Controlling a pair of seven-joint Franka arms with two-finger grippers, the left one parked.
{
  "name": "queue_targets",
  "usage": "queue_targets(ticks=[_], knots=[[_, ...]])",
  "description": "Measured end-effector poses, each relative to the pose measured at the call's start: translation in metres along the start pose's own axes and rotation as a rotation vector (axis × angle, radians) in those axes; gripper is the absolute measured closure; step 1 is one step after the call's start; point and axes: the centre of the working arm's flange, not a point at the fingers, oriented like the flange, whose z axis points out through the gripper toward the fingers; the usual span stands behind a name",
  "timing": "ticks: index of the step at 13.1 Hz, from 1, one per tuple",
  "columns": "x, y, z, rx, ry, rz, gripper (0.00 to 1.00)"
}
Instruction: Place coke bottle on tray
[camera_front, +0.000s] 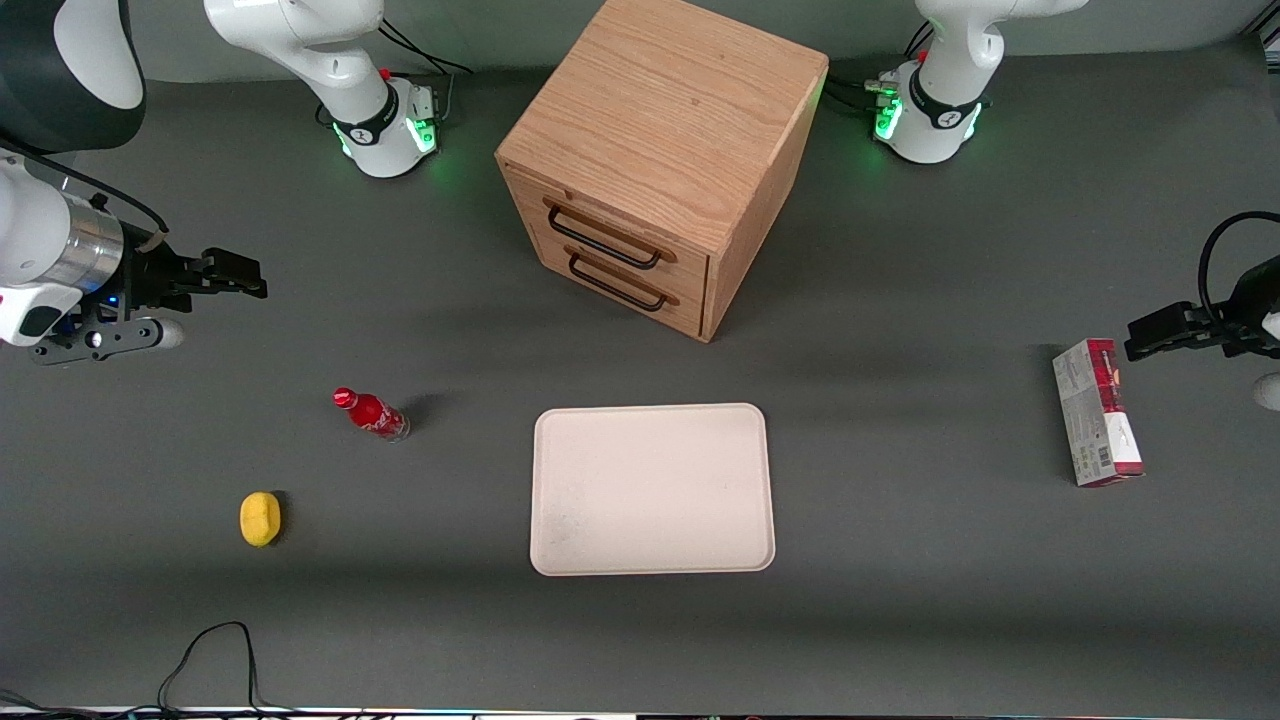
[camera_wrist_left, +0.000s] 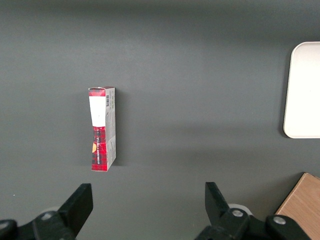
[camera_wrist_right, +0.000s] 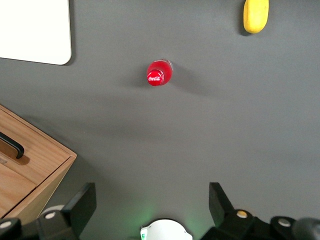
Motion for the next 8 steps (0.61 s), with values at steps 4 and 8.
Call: queue_targets(ticks=[4, 8], knots=[[-0.004, -0.001, -0.002, 0.000, -0.013, -0.001, 0.00], [-0.027, -0.007, -0.014, -0.001, -0.006, -0.012, 0.00]])
